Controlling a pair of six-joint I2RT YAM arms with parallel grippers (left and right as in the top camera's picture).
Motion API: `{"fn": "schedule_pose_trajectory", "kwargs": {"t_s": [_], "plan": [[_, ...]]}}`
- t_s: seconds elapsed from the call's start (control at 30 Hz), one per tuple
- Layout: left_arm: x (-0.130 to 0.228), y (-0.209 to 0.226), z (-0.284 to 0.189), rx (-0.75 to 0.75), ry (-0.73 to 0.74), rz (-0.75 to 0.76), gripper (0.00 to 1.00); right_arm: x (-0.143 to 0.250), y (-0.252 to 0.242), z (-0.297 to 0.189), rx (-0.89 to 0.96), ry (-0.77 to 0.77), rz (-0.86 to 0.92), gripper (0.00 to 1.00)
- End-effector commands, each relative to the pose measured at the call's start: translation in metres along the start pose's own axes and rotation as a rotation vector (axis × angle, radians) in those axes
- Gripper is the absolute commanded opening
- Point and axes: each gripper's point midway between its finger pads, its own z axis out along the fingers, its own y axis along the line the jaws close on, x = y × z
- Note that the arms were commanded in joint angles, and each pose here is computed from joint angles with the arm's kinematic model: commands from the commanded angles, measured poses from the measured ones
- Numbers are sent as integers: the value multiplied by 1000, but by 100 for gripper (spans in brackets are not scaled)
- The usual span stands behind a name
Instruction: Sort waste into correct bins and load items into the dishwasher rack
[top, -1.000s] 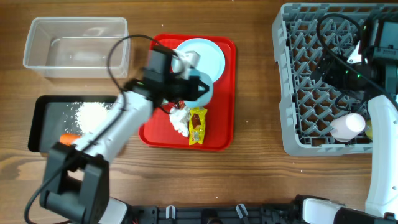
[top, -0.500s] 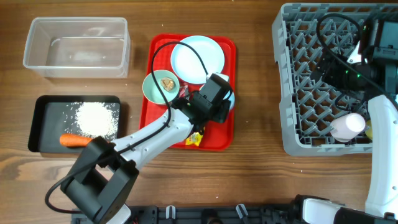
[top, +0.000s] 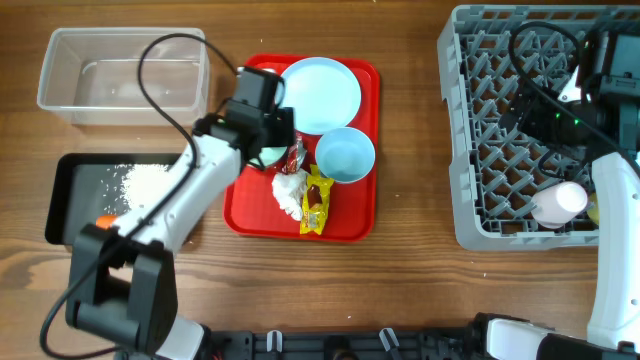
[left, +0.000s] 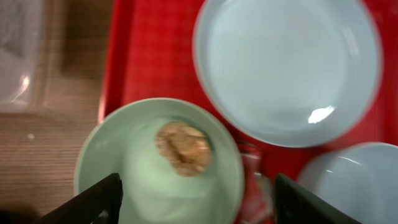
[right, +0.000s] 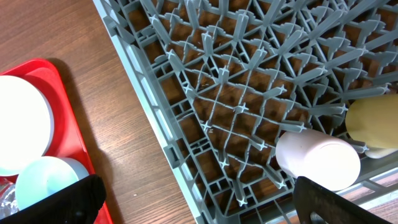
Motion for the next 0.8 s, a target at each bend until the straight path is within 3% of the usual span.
{"fn": "schedule_pose_trajectory", "kwargs": {"t_s": [0.0, 0.27, 0.53, 0.7, 0.77], "plan": [[17, -6, 23, 84, 96, 93, 72, 0, -3, 3, 14, 4, 1, 99], [35, -23, 50, 115, 142, 147, 56, 0, -3, 3, 14, 5, 0, 99], [44, -22, 64, 105, 170, 120, 16, 0, -3, 3, 14, 5, 0, 100], [34, -25, 53, 117, 137, 85, 4, 0, -3, 3, 14, 3, 0, 99], [24, -26, 39, 124, 107, 57, 4, 0, -3, 3, 14, 3, 1, 99]]}}
